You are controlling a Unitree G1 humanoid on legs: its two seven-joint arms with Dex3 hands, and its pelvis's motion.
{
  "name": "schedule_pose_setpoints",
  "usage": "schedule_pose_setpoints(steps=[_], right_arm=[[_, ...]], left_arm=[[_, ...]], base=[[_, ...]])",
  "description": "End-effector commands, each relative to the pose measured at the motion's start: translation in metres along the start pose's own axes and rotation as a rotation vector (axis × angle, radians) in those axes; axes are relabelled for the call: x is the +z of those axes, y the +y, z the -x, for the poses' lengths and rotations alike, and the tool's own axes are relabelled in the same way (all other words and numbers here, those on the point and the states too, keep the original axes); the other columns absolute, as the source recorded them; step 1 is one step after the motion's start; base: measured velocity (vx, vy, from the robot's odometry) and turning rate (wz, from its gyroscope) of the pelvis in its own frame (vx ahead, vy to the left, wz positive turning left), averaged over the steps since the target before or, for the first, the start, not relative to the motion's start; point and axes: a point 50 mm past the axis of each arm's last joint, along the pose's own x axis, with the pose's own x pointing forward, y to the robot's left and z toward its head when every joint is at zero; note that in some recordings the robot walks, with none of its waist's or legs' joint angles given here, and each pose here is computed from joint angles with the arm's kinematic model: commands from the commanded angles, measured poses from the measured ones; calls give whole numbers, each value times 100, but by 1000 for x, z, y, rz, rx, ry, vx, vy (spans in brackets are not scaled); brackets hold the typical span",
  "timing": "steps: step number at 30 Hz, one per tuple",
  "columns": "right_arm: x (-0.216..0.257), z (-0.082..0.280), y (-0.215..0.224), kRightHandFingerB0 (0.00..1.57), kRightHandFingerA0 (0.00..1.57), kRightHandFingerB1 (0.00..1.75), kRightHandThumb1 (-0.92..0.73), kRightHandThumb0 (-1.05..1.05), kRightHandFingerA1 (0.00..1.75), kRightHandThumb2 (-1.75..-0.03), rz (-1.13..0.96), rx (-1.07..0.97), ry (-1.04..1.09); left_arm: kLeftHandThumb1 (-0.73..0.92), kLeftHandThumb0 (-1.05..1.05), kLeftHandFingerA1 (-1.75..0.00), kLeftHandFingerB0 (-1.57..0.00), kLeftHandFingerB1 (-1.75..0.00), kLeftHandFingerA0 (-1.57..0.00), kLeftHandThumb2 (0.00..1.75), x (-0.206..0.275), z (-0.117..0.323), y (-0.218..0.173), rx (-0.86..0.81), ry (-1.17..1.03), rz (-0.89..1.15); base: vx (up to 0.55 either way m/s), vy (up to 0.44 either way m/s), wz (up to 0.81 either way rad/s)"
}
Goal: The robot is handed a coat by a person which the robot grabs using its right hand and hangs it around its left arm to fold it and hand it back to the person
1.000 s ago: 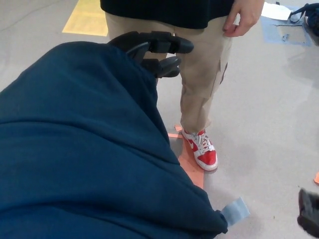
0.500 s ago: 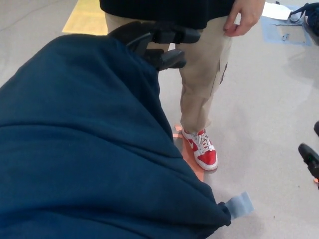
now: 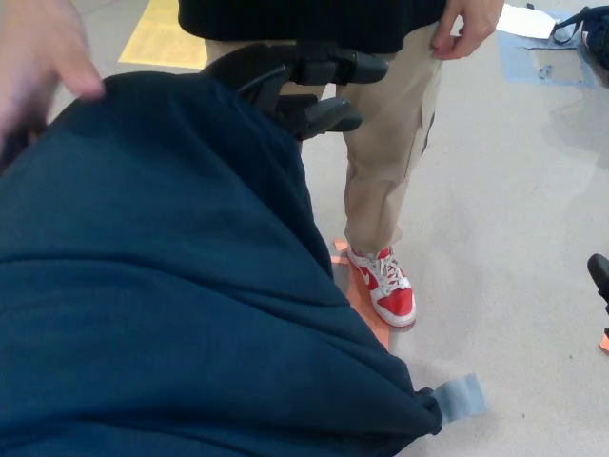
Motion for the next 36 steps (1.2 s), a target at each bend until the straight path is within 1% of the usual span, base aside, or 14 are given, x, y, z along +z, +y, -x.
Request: schedule_pose_setpoints(steps=[1,7,8,9,10,18,19,22,26,28,29,34,35,36], right_arm=[[-2,3,-10,6,7,20,-92,-68,27,-75,50,-28,-16],[-4,4,-12,8,9,21,-92,-70,29,-76,38,-36,-17],[-4,4,-12,12,1,29,-82,-75,38,-110,48,-34,-16],[-4,4,-13,12,1,29,-82,-75,38,-110,57,-32,-15],[-4,3,-13,7,11,22,-92,-71,34,-80,57,-33,-14],[-10,3,-17,8,14,24,-92,-71,36,-81,140,-43,39],[-14,4,-20,4,8,36,-78,-67,44,-109,164,-54,62],[-26,6,-26,1,14,37,-77,-75,46,-108,194,-70,144],[-33,6,-32,0,17,36,-76,-73,48,-107,195,-80,191],[-34,5,-33,0,14,35,-76,-74,46,-107,178,-83,191],[-34,4,-33,6,11,34,-79,-72,42,-100,174,-84,190],[-35,4,-34,7,12,35,-77,-75,42,-99,175,-84,190],[-35,4,-34,0,0,47,-56,-35,47,-112,170,-86,191],[-36,5,-34,0,0,47,-56,-35,47,-112,167,-88,191]], left_arm=[[80,-74,-30,-24,-29,-24,65,2,5,4,1,-4,18],[80,-76,-31,-21,-29,-22,65,1,5,3,0,4,12],[80,-75,-31,-22,-29,-23,65,1,5,4,3,6,6],[80,-75,-31,-22,-29,-23,65,2,5,4,3,2,2],[80,-75,-31,-21,-30,-23,64,3,5,4,3,1,0],[79,-76,-31,-24,-30,-24,64,6,4,6,9,0,-1],[78,-77,-31,-21,-29,-23,64,7,4,6,2,-2,-3],[79,-76,-31,-24,-30,-25,64,6,4,4,4,-5,3],[79,-77,-31,-24,-30,-26,64,6,3,4,1,-5,-2],[79,-77,-31,-25,-30,-26,64,6,3,4,3,-4,1],[78,-76,-31,-24,-30,-25,64,6,3,4,2,-5,4],[80,-75,-31,-23,-29,-25,65,7,3,3,-1,-5,3],[79,-76,-31,-24,-30,-25,65,7,4,3,-1,-5,0],[79,-76,-31,-24,-30,-25,65,6,4,3,0,-6,-1]], base=[[0,0,0],[0,0,0],[0,0,0],[0,0,0],[0,0,0],[0,0,0],[0,0,0],[0,0,0],[0,0,0],[0,0,0],[0,0,0],[0,0,0],[0,0,0],[0,0,0]])
